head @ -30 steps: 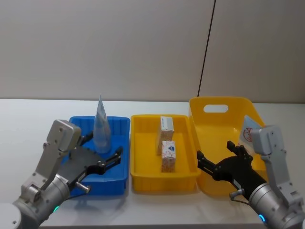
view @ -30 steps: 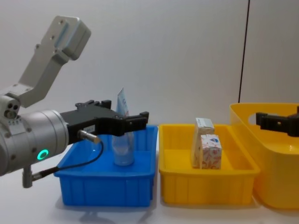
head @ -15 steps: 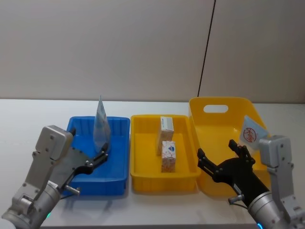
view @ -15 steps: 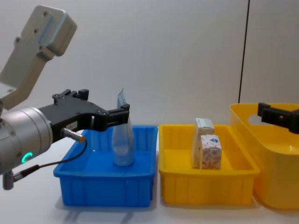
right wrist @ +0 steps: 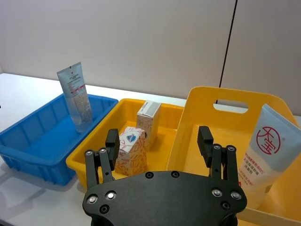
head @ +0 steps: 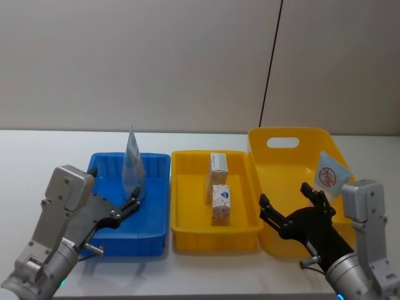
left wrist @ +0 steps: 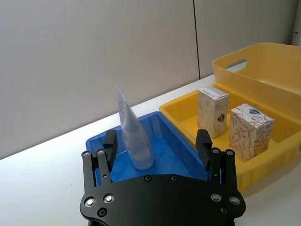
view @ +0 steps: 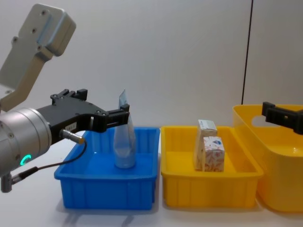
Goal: Bimanual collaborative sorting of washing and personal care products
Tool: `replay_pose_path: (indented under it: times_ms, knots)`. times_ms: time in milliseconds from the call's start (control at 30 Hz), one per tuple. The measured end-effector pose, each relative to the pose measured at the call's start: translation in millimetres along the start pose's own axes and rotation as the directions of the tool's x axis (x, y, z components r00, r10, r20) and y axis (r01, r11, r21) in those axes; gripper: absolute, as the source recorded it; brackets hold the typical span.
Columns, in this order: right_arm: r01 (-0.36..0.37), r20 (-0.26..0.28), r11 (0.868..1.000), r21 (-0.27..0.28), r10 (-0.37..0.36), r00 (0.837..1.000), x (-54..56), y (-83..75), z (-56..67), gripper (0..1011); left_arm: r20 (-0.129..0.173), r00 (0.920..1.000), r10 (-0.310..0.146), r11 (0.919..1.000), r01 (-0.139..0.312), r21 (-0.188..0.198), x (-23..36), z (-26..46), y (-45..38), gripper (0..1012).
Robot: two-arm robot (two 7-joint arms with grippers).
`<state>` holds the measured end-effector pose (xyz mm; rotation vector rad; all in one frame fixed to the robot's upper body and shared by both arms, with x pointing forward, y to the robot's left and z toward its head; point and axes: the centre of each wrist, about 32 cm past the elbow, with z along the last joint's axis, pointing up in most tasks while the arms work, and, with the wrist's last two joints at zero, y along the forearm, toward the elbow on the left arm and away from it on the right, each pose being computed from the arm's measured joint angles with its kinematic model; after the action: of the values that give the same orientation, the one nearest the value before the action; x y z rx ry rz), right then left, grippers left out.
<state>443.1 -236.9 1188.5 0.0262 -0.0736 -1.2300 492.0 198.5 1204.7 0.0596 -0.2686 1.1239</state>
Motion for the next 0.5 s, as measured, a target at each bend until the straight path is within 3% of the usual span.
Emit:
replay_pose_path:
  times_ms: [500]
  knots:
    - [0.0, 0.001, 1.0, 0.001, 0.0, 1.0, 0.3, 0.1, 0.2, 1004, 0.0, 1.0, -0.001, 1.0, 0.001, 0.0, -0.2, 0.0, 0.0, 1001]
